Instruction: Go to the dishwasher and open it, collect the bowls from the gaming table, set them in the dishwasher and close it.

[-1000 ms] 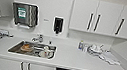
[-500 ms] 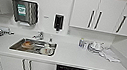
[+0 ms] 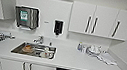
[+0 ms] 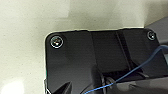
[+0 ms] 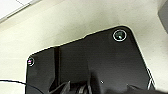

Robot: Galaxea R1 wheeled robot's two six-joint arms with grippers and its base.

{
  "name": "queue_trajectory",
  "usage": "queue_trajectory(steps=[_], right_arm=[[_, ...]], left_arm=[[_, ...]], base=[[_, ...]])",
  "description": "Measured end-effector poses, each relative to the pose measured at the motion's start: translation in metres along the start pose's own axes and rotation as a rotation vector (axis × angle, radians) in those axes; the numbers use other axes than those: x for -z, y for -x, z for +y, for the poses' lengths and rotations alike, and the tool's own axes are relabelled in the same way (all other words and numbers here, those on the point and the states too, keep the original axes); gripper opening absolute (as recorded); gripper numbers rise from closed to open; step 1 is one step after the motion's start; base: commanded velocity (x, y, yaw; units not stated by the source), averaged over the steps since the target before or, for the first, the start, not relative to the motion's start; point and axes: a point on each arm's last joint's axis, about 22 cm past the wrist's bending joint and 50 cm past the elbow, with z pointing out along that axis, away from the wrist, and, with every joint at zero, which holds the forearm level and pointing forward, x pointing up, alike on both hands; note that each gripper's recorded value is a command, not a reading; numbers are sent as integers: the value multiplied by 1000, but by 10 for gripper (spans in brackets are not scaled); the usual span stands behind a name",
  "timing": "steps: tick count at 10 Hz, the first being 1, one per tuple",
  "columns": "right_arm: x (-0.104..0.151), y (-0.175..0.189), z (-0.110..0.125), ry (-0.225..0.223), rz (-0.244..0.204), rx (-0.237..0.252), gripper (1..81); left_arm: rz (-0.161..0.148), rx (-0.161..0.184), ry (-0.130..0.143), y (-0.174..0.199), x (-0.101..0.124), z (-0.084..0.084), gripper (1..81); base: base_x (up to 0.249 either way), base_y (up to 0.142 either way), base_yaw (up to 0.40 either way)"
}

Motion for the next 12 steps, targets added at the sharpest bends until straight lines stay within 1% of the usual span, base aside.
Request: queue_trajectory(steps=[2, 4, 6, 8, 9, 11, 12], right_arm=[[8, 15, 1, 3, -13, -4, 811], [14, 36, -2, 3, -36, -13, 811], [22, 56, 1, 8, -59, -21, 811], [27, 73, 3, 13, -77, -27, 811], [30, 82, 5, 17, -89, -32, 811], [34, 96, 7, 32, -144, -49, 811], [33, 93, 7, 33, -150, -52, 811]], left_arm=[[-12, 4, 0, 14, 6, 2, 811], [-36, 10, 1, 36, 13, 5, 811], [-61, 17, 3, 58, 18, 8, 811], [-78, 23, 4, 74, 22, 9, 811], [-92, 27, 5, 84, 23, 11, 811], [-150, 43, 7, 100, 26, 12, 811], [-159, 45, 7, 97, 25, 12, 811]], base=[[0, 0, 0], [0, 0, 0], [0, 0, 0], [0, 0, 0], [0, 0, 0], [0, 0, 0], [0, 0, 0]])
